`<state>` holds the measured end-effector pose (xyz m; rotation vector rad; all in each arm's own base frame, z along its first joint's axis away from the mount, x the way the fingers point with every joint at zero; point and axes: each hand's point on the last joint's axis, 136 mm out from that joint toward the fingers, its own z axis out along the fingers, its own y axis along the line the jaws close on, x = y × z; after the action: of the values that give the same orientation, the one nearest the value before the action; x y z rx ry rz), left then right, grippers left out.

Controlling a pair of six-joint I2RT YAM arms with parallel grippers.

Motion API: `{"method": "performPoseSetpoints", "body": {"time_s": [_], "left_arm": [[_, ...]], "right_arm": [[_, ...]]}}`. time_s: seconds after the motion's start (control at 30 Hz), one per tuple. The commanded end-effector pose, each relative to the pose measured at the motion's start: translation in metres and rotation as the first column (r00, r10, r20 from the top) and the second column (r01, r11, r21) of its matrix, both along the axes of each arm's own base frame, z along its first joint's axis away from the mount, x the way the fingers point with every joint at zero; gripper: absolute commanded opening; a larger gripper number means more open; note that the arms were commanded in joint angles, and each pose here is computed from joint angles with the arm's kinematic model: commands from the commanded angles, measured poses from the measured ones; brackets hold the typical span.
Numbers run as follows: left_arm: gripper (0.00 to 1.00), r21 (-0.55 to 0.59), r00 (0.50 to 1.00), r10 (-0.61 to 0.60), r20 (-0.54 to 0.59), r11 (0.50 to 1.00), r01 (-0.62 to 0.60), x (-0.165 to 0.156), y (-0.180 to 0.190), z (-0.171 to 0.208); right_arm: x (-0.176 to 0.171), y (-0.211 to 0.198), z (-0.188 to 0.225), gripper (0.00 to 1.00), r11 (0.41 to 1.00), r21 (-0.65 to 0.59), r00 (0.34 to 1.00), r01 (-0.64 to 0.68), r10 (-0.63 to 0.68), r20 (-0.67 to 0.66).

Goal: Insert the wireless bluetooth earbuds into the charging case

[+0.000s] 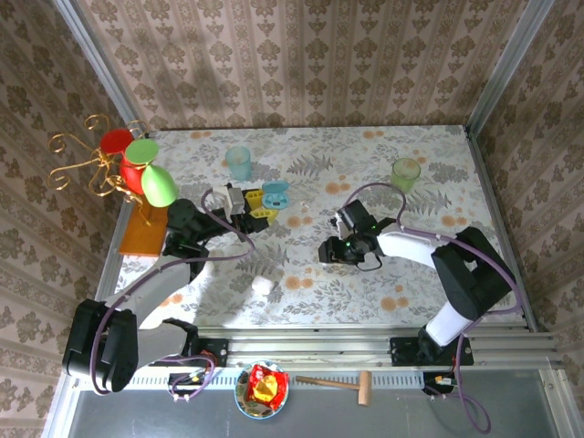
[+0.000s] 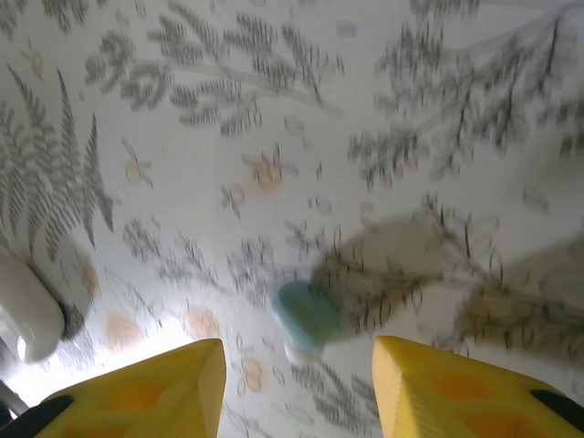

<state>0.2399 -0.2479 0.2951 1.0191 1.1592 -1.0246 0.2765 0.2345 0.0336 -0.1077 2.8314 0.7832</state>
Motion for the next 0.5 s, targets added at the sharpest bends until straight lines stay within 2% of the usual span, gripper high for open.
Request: {"method": "performPoseSetpoints", "body": {"time_s": [0.0,0.47], "left_arm": [[0.29,-0.005,0.998,0.004,0.055,1.0,-0.004,-0.005,0.001,0.009],[0.28,0.005,0.998,0.006,0.055,1.0,-0.006,-0.006,0.0,0.009]], "right_arm": [[0.01,0.015,0.004,0.45,0.997,0.042,0.998,-0.062,0.062,0.006],[-0.006,0.016,-0.007,0.39,0.993,0.075,0.995,-0.092,0.095,-0.033]]}}
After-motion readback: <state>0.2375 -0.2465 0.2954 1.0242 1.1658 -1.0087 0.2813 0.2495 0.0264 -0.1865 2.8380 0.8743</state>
